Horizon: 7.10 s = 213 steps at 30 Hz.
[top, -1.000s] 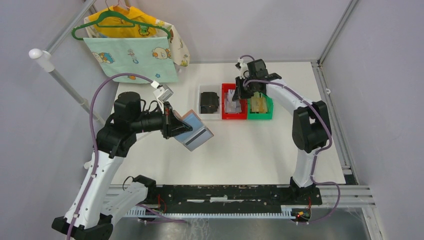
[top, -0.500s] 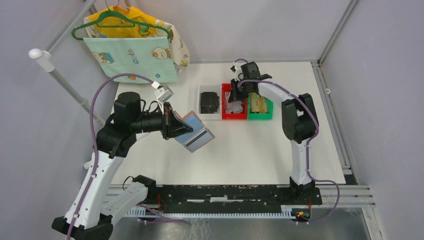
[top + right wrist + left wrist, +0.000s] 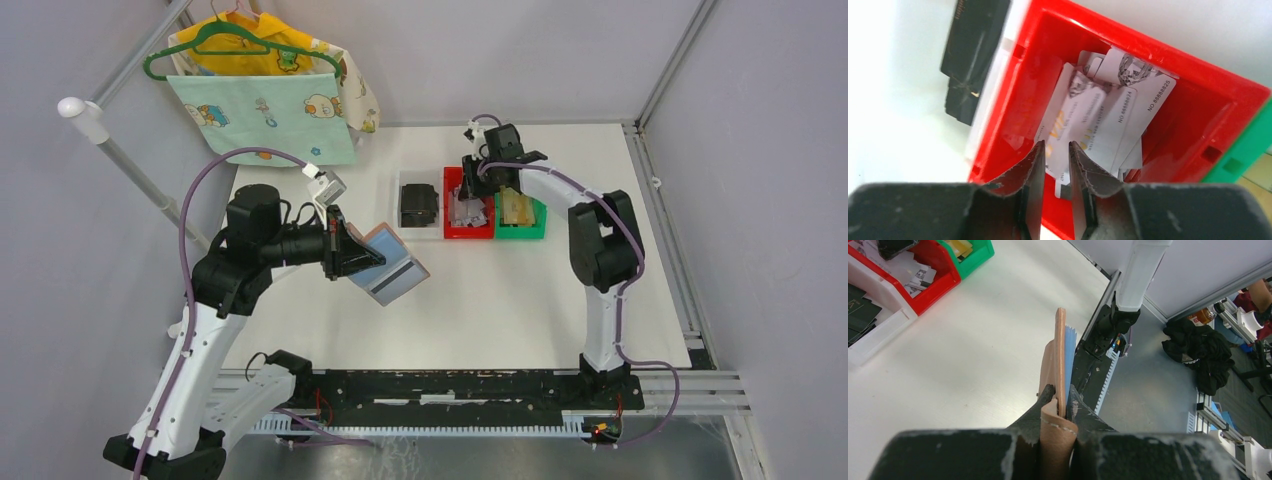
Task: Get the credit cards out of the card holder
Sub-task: Place the credit card in the storage box, then remove the credit card from the card holder.
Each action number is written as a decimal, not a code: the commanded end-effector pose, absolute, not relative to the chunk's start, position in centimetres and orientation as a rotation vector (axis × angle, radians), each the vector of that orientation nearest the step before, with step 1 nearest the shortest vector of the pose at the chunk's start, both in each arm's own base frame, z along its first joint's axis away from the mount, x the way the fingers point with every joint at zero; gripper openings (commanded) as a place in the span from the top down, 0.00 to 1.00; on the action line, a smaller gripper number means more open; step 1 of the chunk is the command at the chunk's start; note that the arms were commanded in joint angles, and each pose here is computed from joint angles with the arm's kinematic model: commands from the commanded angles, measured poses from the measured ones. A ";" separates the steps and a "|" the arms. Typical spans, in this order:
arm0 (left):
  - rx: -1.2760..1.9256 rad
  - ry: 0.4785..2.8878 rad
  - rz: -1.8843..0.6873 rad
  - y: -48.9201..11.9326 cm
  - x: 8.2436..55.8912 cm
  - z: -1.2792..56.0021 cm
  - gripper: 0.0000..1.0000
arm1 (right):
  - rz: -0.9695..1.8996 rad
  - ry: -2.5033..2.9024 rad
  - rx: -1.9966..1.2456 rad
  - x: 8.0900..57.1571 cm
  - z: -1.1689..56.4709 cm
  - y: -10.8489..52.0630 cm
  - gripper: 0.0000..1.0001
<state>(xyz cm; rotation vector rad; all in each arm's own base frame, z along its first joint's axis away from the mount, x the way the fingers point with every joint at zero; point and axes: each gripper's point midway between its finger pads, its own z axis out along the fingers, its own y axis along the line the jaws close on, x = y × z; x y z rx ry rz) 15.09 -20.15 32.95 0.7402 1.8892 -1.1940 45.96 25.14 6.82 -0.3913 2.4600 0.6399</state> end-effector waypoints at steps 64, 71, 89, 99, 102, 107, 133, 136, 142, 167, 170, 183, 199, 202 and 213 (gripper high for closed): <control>0.754 1.691 -1.196 -19.9 13.2 37.1 0.14 | 1.749 0.906 -0.717 12.2 43.3 34.2 1.00; 0.657 1.692 -1.420 -21.0 12.1 37.4 0.16 | 1.816 0.823 -0.535 12.3 44.9 33.1 1.00; 0.933 1.691 -1.310 -20.7 11.5 36.1 0.92 | 1.519 1.024 -0.741 14.2 41.9 35.9 0.33; 1.082 1.720 -1.235 -20.1 11.3 34.9 0.93 | 1.172 1.237 -1.078 16.9 38.6 37.6 0.47; 1.105 1.726 -1.229 -19.9 11.2 34.7 0.93 | 1.133 1.248 -1.132 17.1 38.4 37.7 0.56; 1.149 1.735 -1.185 -19.6 11.3 34.2 0.92 | 1.146 1.281 -1.209 16.7 38.3 38.2 0.74; 0.677 1.699 -1.165 -19.7 14.4 36.1 0.29 | 1.883 0.779 -0.339 13.4 45.5 31.9 1.00; 0.580 1.700 -1.102 -19.1 15.8 37.0 0.18 | 1.878 0.779 -0.353 13.3 45.6 32.0 1.00; 0.652 1.658 -1.378 -20.8 12.5 38.6 0.14 | 1.866 0.744 -0.344 13.3 46.4 31.7 1.00; 0.523 1.630 -1.563 -21.4 12.1 39.5 0.45 | 1.942 0.574 -0.044 14.8 48.4 31.6 1.00; 0.525 1.620 -1.552 -21.4 12.1 39.8 0.55 | 1.927 0.575 -0.033 14.8 48.3 31.4 1.00; 0.775 1.625 -1.192 -20.1 13.4 38.2 0.98 | 1.716 0.871 -0.299 15.1 43.5 33.5 0.57; 1.074 1.638 -1.001 -19.0 13.2 36.7 0.98 | 1.310 1.360 -0.943 15.8 38.7 38.2 0.63; 1.096 1.634 -0.970 -18.8 13.2 36.8 0.98 | 1.243 1.404 -0.964 16.4 38.5 38.0 0.66; 1.156 1.616 -0.910 -18.3 13.2 36.6 0.98 | 1.235 1.369 -1.122 14.7 38.8 37.3 0.85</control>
